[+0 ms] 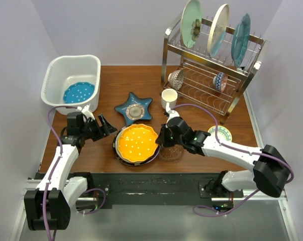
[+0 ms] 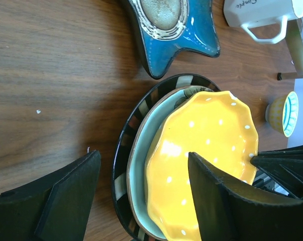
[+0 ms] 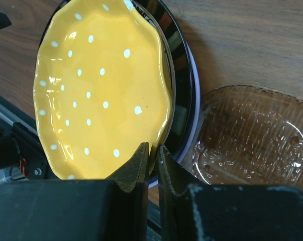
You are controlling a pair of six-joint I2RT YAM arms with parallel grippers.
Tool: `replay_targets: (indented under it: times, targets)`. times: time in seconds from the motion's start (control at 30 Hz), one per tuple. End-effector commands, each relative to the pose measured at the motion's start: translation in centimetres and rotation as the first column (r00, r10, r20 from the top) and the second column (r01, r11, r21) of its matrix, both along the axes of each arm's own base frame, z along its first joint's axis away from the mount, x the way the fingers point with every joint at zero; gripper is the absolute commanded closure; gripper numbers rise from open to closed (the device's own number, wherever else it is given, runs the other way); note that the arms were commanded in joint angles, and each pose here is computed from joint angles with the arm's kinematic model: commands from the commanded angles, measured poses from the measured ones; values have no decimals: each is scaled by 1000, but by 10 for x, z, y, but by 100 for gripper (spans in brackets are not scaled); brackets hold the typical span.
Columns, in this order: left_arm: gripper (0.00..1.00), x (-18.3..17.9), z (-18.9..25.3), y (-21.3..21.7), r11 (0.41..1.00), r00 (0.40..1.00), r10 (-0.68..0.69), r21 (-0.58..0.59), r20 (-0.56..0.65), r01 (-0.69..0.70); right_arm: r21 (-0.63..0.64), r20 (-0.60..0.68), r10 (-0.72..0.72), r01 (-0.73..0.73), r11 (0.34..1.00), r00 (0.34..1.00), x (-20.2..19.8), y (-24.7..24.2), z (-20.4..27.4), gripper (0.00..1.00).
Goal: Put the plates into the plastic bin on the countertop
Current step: Pick up the plate at the center of the board.
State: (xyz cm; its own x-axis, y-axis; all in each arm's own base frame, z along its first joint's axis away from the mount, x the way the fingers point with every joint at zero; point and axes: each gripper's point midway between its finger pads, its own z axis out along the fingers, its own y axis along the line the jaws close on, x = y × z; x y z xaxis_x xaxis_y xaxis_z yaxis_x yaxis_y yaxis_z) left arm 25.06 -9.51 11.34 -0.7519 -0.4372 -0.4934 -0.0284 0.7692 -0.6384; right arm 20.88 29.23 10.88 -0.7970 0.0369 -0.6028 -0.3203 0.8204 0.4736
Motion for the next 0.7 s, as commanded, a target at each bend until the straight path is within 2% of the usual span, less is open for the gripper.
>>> replay_targets:
  times: [0.0, 0.3, 0.47, 0.67]
  targets:
    - [26, 4, 19, -11, 998, 995, -56, -33, 85, 59, 46, 65, -18, 15, 999, 998, 5, 0, 29, 100]
    - [28, -3, 31, -37, 983, 977, -164, -65, 135, 174, -16, 70, -30, 31, 999, 997, 9, -8, 13, 100]
    - [29, -9, 15, -53, 976, 974, -214, -32, 69, 216, -42, 45, -17, 18, 999, 999, 7, -8, -4, 100]
    - [29, -6, -1, -49, 984, 984, -176, 19, 5, 176, -65, 35, -16, 19, 998, 999, 5, -13, -16, 100]
